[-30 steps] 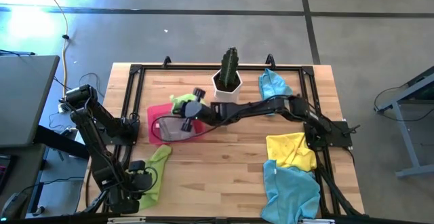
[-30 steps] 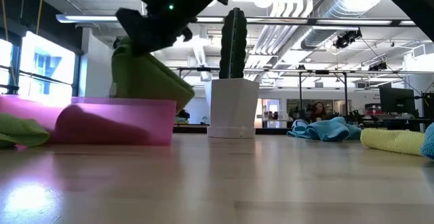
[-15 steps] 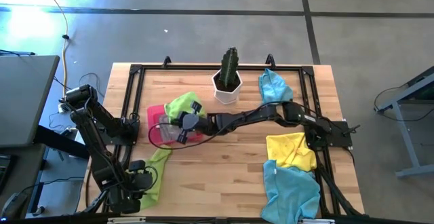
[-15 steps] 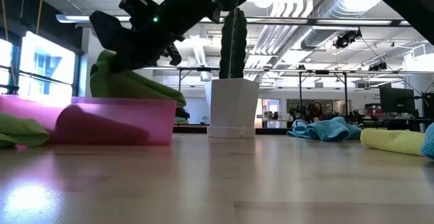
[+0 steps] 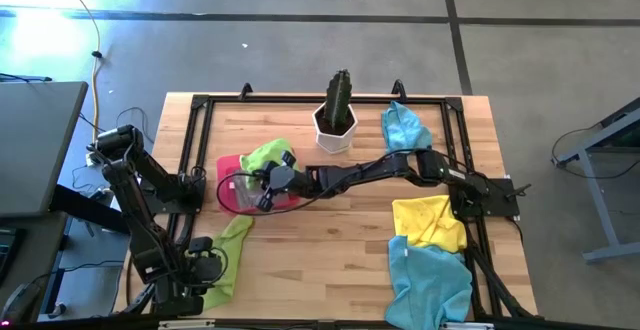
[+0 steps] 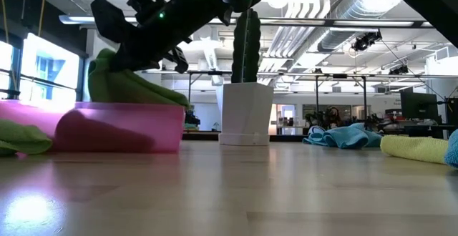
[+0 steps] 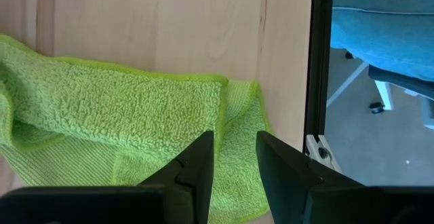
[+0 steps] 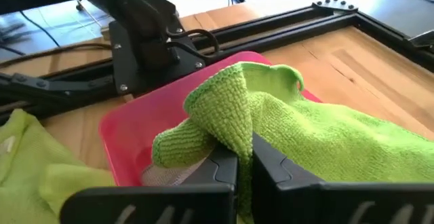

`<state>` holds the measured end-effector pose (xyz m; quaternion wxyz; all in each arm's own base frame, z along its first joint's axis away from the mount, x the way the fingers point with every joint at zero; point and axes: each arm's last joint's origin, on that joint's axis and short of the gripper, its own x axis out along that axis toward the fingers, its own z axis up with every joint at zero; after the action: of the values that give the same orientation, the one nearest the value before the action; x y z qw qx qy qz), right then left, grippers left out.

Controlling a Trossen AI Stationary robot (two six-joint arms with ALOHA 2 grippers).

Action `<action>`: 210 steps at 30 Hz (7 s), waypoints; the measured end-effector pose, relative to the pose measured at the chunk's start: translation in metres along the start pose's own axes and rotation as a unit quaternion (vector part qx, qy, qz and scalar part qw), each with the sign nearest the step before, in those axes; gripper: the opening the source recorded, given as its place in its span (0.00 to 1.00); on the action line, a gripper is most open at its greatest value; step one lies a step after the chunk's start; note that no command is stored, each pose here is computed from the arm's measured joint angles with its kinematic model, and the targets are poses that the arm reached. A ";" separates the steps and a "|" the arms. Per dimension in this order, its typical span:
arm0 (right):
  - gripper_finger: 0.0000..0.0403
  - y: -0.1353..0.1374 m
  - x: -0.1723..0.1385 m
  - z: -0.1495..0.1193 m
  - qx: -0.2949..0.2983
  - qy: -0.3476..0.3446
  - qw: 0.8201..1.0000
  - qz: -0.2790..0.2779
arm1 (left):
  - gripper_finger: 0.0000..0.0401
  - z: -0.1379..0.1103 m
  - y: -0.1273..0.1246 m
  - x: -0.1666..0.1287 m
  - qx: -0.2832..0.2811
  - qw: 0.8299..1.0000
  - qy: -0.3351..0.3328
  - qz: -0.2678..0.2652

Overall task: Fold microfiber towels
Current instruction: Put the folded green microfiber cloth into the transparent pink bin

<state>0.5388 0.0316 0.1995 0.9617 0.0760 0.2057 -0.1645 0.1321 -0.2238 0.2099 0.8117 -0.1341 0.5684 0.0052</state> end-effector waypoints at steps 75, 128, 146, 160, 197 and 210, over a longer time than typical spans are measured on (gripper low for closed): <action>0.00 0.032 0.030 -0.032 0.089 -0.085 0.955 0.269 | 0.26 -0.003 0.005 0.000 0.035 0.999 0.012 0.025; 0.32 -0.004 -0.031 -0.039 -0.154 0.300 0.931 0.143 | 0.26 0.043 0.032 0.010 -0.026 0.995 -0.032 0.090; 0.32 -0.008 -0.118 -0.007 -0.255 0.377 0.890 0.016 | 0.26 0.105 0.087 0.016 0.088 0.957 -0.098 0.258; 0.32 -0.003 -0.102 -0.035 -0.248 0.341 0.906 0.029 | 0.49 0.124 0.097 0.026 0.068 0.977 -0.065 0.190; 0.32 0.027 -0.108 -0.037 -0.239 0.300 0.919 0.090 | 0.02 0.141 0.105 0.018 0.201 0.907 0.053 0.366; 0.32 0.033 -0.101 -0.033 -0.216 0.227 0.948 0.058 | 0.01 0.166 0.098 -0.015 0.215 0.921 0.049 0.323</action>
<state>0.4508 0.0982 0.2152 0.8909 -0.0862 0.4443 -0.0389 0.2640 -0.0903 0.2559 0.7465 0.2338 0.6074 0.1381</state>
